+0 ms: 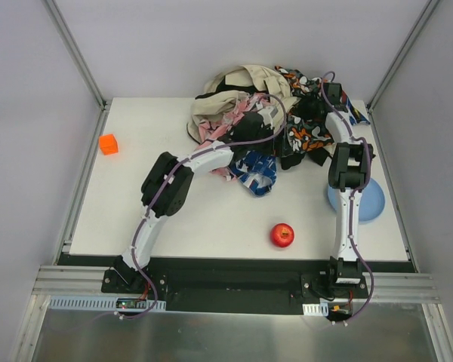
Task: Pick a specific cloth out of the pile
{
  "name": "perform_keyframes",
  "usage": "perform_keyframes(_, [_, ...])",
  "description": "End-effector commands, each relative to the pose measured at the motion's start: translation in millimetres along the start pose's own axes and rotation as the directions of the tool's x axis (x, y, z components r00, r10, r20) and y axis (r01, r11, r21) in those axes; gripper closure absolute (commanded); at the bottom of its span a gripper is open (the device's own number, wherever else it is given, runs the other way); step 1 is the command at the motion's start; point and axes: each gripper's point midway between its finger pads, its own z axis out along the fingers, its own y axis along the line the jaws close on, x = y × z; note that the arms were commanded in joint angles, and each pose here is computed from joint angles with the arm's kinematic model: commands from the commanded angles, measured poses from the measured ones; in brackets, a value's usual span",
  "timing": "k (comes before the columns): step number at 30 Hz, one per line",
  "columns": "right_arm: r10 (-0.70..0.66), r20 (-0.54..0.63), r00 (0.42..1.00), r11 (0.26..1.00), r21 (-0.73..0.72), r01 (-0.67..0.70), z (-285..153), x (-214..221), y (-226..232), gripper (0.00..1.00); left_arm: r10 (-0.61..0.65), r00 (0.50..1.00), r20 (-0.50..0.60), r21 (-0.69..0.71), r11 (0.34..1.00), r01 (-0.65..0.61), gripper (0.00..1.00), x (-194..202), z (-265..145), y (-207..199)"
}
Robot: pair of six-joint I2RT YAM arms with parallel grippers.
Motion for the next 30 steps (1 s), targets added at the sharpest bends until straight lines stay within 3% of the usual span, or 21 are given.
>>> perform_keyframes(1, [0.083,-0.021,0.996,0.995,0.061,-0.082,2,18,-9,0.99,0.218,0.970,0.112,-0.074,0.975,-0.210,0.02,-37,-36,-45])
perform_keyframes(5, [0.085,-0.026,0.996,0.995,0.058,-0.083,1,20,-9,0.99,0.280,0.956,0.082,-0.071,0.959,-0.275,0.02,-29,-26,-50])
perform_keyframes(10, [0.078,-0.015,0.997,0.996,0.055,-0.077,-3,15,-7,0.99,0.265,0.964,-0.013,-0.061,0.962,-0.265,0.13,-4,-3,-34])
perform_keyframes(18, [0.066,0.001,0.998,0.996,0.059,-0.066,-9,11,-9,0.99,0.281,0.957,-0.069,-0.117,0.951,-0.288,0.13,18,9,-7])
perform_keyframes(25, [0.065,0.004,0.998,0.996,0.068,-0.065,-7,11,-14,0.99,0.313,0.948,-0.055,-0.136,0.938,-0.318,0.12,16,35,5])
perform_keyframes(27, [0.061,0.011,0.998,0.996,0.069,-0.062,-8,10,-14,0.99,0.298,0.954,-0.037,-0.130,0.945,-0.301,0.20,11,43,4])
perform_keyframes(29, [0.061,0.017,0.998,0.996,0.070,-0.062,-9,9,-13,0.99,0.307,0.950,-0.056,-0.118,0.943,-0.311,0.43,15,42,1])
perform_keyframes(30, [0.059,0.017,0.998,0.996,0.067,-0.060,-9,9,-12,0.99,0.306,0.950,-0.055,-0.127,0.942,-0.311,0.59,14,39,1])
